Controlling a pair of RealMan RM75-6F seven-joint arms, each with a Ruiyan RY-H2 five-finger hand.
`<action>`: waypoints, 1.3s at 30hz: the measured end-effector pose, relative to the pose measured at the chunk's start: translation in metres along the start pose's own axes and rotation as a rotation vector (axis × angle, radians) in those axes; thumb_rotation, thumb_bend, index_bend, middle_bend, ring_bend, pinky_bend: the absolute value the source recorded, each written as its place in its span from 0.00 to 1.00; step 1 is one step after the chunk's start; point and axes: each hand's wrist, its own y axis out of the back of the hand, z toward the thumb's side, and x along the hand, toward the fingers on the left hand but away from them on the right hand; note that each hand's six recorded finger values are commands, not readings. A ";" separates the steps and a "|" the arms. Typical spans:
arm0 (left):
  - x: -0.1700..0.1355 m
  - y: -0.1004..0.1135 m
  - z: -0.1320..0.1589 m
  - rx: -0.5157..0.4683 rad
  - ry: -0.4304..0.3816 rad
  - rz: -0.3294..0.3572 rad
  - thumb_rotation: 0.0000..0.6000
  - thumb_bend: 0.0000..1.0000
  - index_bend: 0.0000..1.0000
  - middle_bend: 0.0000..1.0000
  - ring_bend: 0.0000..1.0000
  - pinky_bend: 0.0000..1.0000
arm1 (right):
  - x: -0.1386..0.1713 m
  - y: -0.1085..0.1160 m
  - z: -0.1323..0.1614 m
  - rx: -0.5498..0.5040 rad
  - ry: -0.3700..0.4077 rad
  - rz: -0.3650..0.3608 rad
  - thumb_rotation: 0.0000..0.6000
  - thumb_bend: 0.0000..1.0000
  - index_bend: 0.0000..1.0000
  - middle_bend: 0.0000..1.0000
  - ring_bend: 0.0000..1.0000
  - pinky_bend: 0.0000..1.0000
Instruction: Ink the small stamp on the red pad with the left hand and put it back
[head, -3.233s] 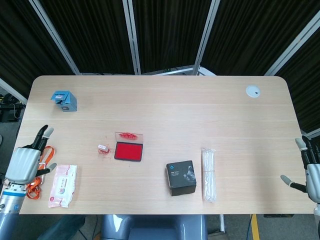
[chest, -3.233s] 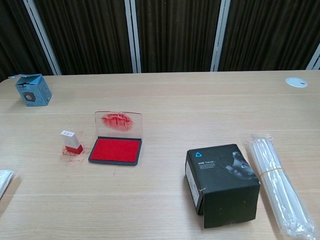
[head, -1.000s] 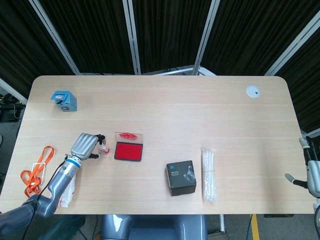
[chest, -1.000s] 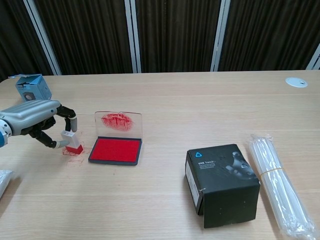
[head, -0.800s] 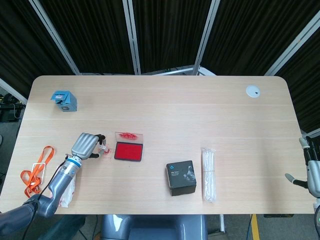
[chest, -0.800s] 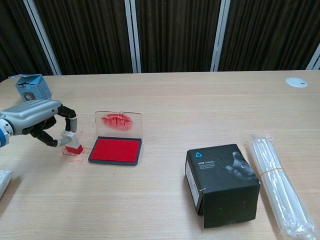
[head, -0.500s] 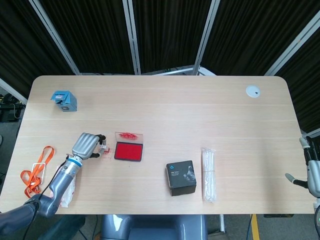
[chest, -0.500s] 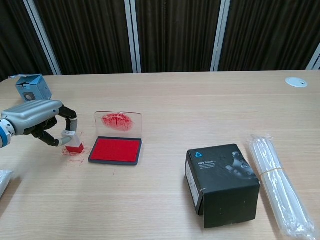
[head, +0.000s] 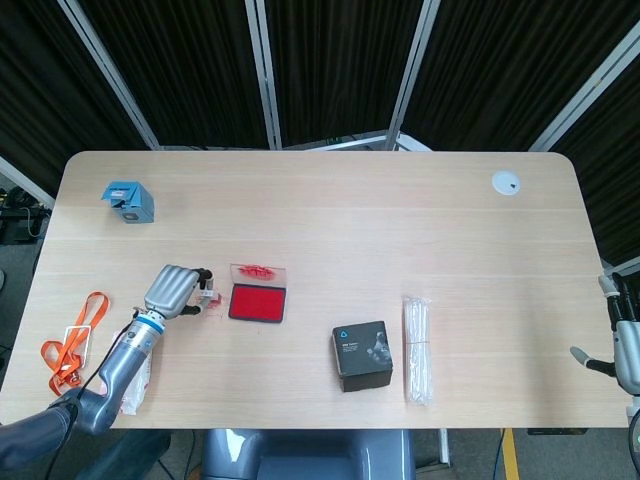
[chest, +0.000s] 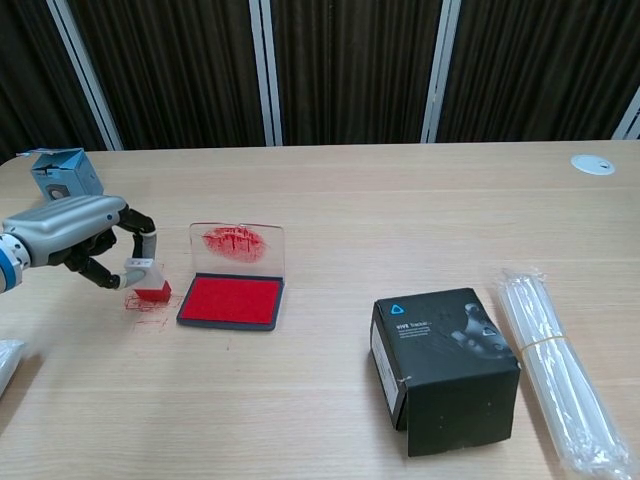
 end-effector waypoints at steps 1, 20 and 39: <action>0.000 0.003 0.002 -0.008 -0.005 0.006 1.00 0.35 0.52 0.51 0.91 0.93 | 0.000 0.000 0.000 -0.001 0.000 0.000 1.00 0.00 0.00 0.00 0.00 0.00; 0.012 0.040 0.075 -0.074 -0.112 -0.009 1.00 0.39 0.56 0.55 0.92 0.93 | -0.002 0.003 -0.004 -0.021 -0.011 0.000 1.00 0.00 0.00 0.00 0.00 0.00; 0.032 0.016 0.079 -0.032 -0.054 -0.075 1.00 0.39 0.57 0.55 0.92 0.93 | -0.006 -0.002 -0.010 -0.011 -0.031 0.015 1.00 0.00 0.00 0.00 0.00 0.00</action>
